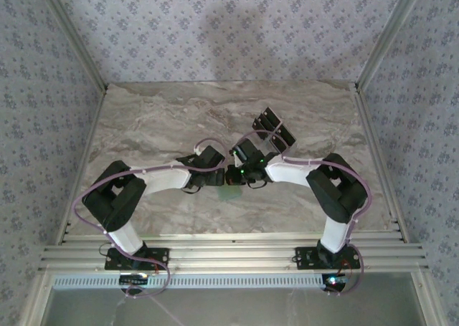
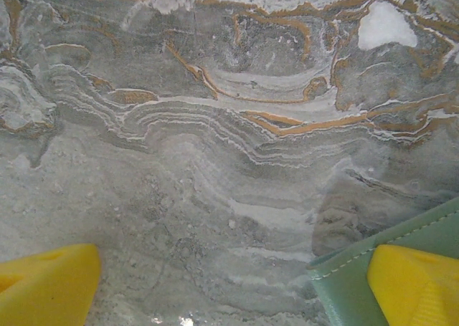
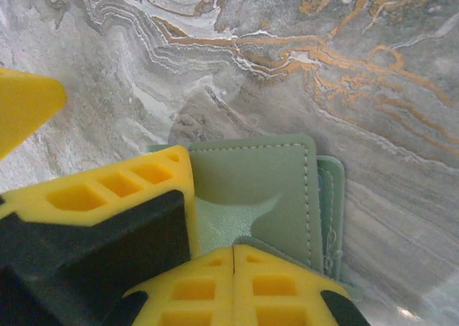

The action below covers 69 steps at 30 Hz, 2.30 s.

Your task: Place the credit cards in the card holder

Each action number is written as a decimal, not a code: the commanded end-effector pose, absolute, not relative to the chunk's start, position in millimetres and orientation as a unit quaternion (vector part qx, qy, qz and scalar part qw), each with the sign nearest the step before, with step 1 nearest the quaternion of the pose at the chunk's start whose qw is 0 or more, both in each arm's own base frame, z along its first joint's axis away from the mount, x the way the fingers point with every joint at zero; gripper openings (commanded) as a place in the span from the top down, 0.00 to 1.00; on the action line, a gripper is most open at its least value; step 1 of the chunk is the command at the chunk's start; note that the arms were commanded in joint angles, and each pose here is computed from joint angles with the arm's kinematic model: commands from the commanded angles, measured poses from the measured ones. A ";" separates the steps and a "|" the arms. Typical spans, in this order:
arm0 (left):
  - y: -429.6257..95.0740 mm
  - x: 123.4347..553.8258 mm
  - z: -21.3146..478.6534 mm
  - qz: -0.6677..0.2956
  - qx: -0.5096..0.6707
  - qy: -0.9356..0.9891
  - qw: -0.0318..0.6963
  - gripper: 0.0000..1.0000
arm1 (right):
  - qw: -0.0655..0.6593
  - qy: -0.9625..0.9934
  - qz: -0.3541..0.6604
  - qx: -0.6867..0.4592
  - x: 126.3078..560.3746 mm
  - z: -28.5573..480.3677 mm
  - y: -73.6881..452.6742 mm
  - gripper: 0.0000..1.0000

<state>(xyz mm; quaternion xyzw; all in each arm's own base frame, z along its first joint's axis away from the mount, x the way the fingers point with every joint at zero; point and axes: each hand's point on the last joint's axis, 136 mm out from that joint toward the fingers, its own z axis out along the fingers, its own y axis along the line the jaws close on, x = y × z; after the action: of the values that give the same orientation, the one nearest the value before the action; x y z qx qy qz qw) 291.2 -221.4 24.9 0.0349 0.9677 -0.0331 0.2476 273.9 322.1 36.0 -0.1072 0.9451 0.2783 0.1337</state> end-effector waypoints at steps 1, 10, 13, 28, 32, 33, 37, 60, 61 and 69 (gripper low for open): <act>-209.1 262.9 -8.6 -0.002 0.057 0.981 0.188 0.02 | 0.043 0.972 0.204 -0.111 235.3 -18.2 294.8 1.00; -206.8 265.5 4.6 0.003 0.053 0.979 0.196 0.02 | 0.040 0.972 0.203 -0.109 231.2 -15.9 290.1 1.00; -204.6 266.9 13.1 0.005 0.049 0.978 0.204 0.02 | 0.047 0.971 0.208 -0.110 233.3 -9.6 291.3 1.00; -200.2 253.8 -3.2 0.000 0.048 0.982 0.183 0.02 | 0.074 0.961 0.213 -0.157 227.2 1.0 287.4 1.00; -198.5 252.1 -7.8 0.004 0.048 0.983 0.180 0.02 | 0.062 0.965 0.191 -0.168 219.2 -11.1 281.1 1.00; -198.5 251.7 -8.5 0.003 0.048 0.983 0.179 0.02 | 0.059 0.966 0.187 -0.169 218.1 -13.8 279.8 1.00; -197.2 250.4 -11.4 0.006 0.048 0.983 0.176 0.02 | 0.046 0.969 0.159 -0.182 212.4 -25.5 275.7 1.00; -200.8 248.3 -18.6 0.001 0.053 0.984 0.169 0.02 | 0.102 0.929 0.323 -0.150 240.9 72.4 322.7 1.00; -201.1 249.0 -18.4 0.000 0.052 0.984 0.170 0.02 | 0.102 0.929 0.324 -0.149 241.2 73.5 322.5 1.00; -203.1 249.2 -19.1 -0.003 0.052 0.984 0.169 0.02 | 0.093 0.933 0.317 -0.143 241.0 61.8 322.0 1.00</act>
<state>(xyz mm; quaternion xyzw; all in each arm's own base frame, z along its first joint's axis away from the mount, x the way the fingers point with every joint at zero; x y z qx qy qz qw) 287.2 -220.5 22.5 0.0199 0.9662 -0.0447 0.2530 246.6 322.5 66.4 -0.1509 0.9304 0.3142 0.1133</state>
